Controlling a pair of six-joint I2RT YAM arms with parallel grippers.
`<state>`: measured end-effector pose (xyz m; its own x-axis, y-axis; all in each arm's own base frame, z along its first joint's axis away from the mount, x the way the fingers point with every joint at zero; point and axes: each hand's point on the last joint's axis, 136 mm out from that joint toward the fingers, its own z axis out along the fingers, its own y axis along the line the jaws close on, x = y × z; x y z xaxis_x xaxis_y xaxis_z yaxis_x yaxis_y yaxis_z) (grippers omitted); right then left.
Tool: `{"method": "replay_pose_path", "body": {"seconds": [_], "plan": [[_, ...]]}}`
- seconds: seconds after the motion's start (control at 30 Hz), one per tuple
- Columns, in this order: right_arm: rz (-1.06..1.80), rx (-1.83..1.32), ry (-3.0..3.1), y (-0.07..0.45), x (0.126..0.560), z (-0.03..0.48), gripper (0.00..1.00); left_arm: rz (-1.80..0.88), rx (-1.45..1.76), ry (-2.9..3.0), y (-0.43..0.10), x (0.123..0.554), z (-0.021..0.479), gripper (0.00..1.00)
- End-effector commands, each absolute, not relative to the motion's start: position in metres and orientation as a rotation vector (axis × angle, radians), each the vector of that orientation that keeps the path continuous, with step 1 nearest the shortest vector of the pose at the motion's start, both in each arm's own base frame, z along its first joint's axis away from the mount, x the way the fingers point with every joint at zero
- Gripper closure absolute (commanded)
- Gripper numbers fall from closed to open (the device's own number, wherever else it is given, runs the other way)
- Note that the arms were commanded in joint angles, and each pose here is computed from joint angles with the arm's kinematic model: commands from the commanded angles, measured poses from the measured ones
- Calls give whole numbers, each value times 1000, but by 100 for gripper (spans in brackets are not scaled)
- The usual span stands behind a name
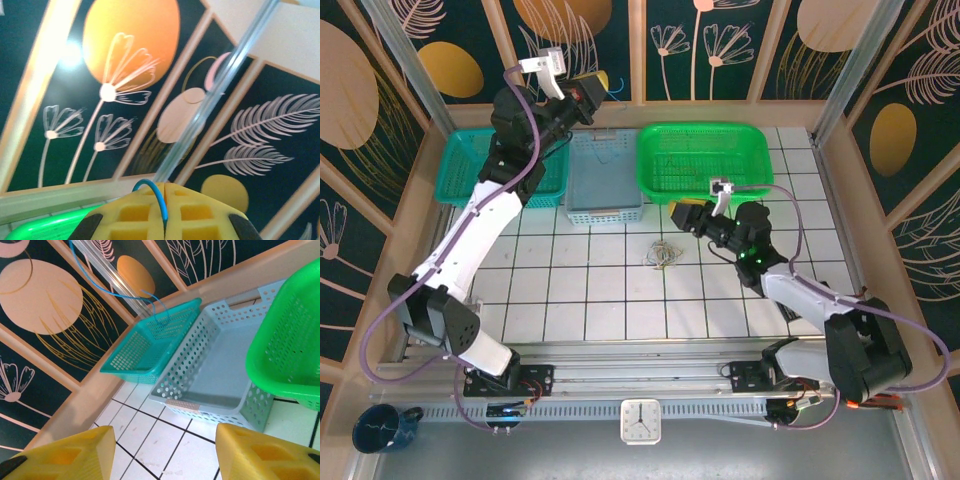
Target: Untangle the cables
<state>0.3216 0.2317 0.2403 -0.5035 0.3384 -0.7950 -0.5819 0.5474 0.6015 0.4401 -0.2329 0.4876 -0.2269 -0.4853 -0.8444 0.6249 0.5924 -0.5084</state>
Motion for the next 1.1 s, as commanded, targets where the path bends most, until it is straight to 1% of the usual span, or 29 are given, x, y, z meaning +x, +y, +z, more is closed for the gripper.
{"method": "replay_pose_path", "body": {"seconds": [0.0, 0.27, 0.5, 0.53, 0.6, 0.7, 0.8, 0.83, 0.87, 0.9, 0.93, 0.97, 1.0, 1.07], "plan": [[1072, -204, 1768, 225, 321, 252, 45, -970, 110, 1476, -218, 459, 480, 100], [1008, -177, 1785, 208, 312, 255, 42, -911, 81, 1538, -208, 491, 430, 100], [882, -120, 1880, 194, 319, 240, 39, -855, 67, 1651, -207, 508, 356, 100], [867, -117, 1888, 192, 320, 239, 39, -842, 59, 1687, -207, 513, 336, 100], [823, -86, 1902, 186, 323, 236, 34, -813, 50, 1743, -207, 517, 301, 100], [753, -45, 1920, 175, 327, 231, 23, -771, 42, 1819, -204, 520, 260, 100], [674, -8, 1942, 164, 331, 227, 15, -740, 34, 1874, -201, 520, 228, 100], [651, 9, 1945, 161, 332, 226, 3, -731, 32, 1890, -200, 521, 221, 97], [628, 37, 1943, 155, 334, 227, 1, -718, 25, 1905, -199, 521, 216, 92], [610, 66, 1940, 151, 334, 227, 1, -706, 18, 1913, -197, 522, 212, 85], [592, 101, 1936, 145, 335, 228, 1, -701, 14, 1915, -196, 523, 212, 74], [572, 148, 1932, 139, 336, 228, 1, -699, 11, 1918, -196, 523, 212, 59], [559, 187, 1927, 133, 337, 229, 1, -694, 6, 1914, -194, 523, 214, 49], [550, 227, 1927, 128, 337, 229, 1, -685, -2, 1904, -193, 524, 222, 34]]}}
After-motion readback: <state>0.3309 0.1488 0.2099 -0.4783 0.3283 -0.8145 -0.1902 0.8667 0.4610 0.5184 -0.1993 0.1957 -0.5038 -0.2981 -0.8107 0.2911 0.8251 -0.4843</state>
